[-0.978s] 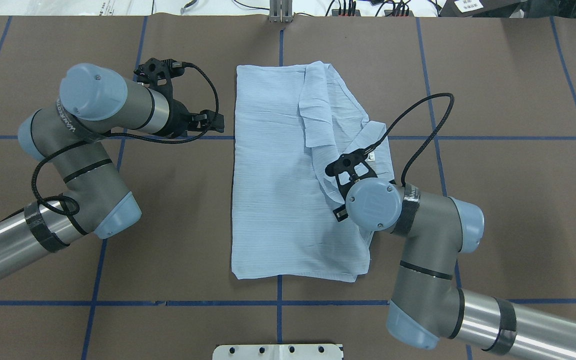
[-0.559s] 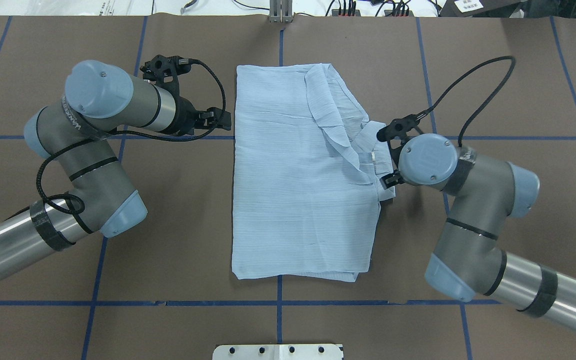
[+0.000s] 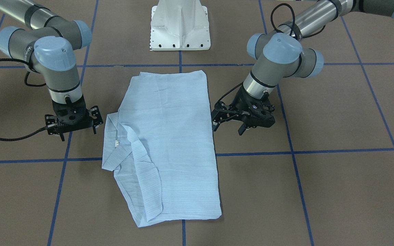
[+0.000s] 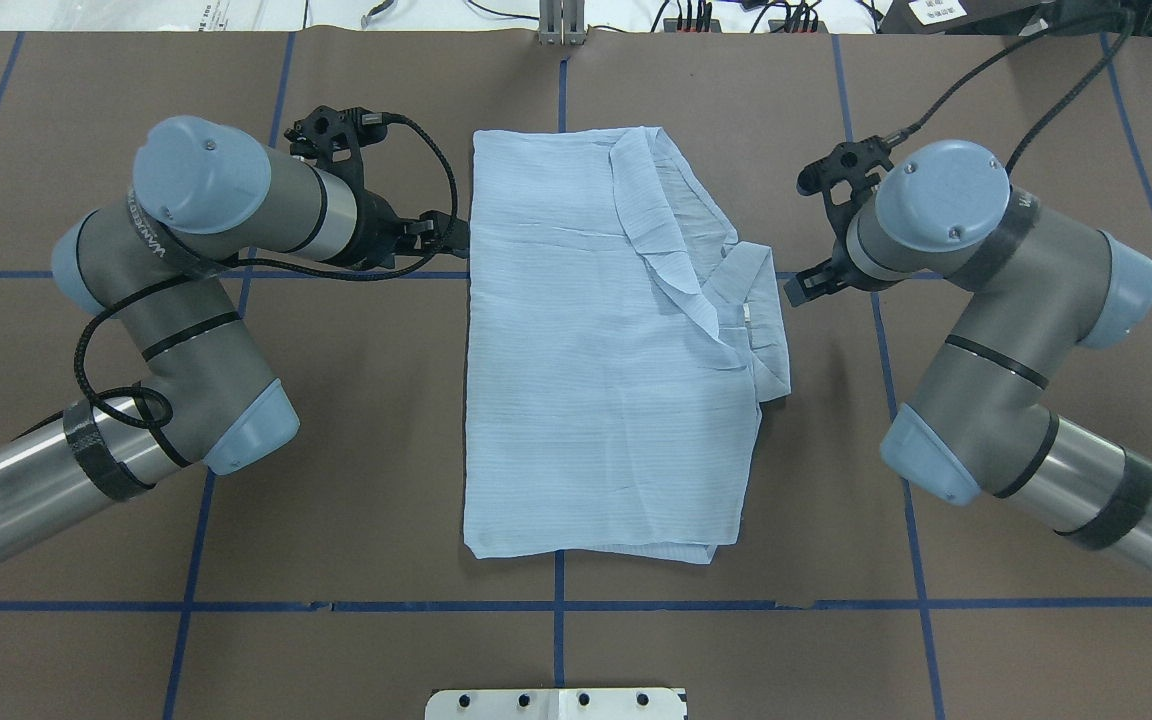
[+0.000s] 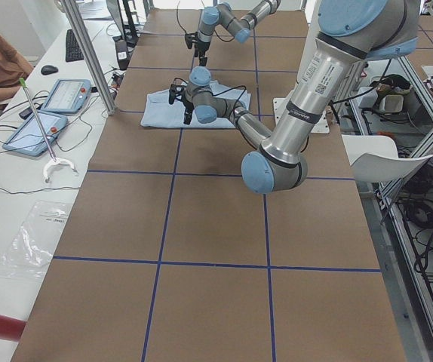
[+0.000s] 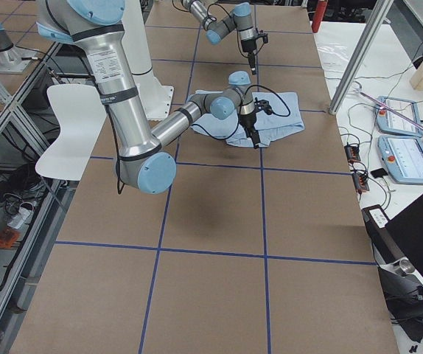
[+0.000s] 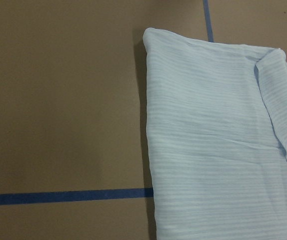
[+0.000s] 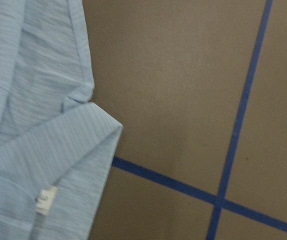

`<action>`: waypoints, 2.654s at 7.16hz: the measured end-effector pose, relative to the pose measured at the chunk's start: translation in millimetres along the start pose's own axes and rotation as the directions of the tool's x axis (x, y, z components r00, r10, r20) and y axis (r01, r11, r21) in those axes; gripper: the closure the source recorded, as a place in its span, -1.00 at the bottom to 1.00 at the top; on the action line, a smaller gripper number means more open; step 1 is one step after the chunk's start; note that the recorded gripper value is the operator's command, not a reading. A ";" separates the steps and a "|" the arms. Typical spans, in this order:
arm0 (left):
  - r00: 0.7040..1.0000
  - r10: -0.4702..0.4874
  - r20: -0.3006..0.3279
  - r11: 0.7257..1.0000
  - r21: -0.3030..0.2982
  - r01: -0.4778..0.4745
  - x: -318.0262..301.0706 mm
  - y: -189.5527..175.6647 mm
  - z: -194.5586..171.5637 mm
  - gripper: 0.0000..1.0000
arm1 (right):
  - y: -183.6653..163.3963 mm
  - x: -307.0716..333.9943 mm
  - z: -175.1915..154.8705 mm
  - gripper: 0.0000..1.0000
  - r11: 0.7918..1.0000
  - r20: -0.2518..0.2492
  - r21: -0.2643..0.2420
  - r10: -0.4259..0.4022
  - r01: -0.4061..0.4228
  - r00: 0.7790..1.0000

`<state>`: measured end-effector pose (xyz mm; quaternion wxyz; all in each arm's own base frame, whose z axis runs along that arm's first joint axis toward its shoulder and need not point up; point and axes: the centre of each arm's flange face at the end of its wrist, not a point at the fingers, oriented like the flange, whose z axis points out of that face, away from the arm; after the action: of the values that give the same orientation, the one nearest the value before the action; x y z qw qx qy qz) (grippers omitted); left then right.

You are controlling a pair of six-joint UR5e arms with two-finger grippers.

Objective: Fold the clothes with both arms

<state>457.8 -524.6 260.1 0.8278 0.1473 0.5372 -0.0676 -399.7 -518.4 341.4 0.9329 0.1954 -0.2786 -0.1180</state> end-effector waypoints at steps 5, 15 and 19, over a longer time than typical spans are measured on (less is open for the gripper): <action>1.000 0.004 -0.011 1.000 0.016 -0.004 4.1 -1.1 -7.9 -1.00 | -92.2 -86.4 35.1 -1.00 0.996 0.091 0.084 -0.033 0.025 0.995; 0.999 0.013 -0.033 1.000 0.023 -0.012 18.2 -3.1 -13.7 -1.00 | -66.0 -100.6 83.1 -1.00 0.997 0.067 0.019 -0.071 0.070 0.995; 0.999 0.011 -0.044 1.000 0.027 -0.010 28.8 -5.7 -16.5 -1.00 | -91.3 -6.6 80.1 -1.00 0.997 0.036 0.009 -0.073 0.072 0.997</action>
<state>453.8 -523.4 226.7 0.8140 0.1626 0.5537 -0.0670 -460.6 -622.0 360.6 0.9220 0.2070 -0.2888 -0.1541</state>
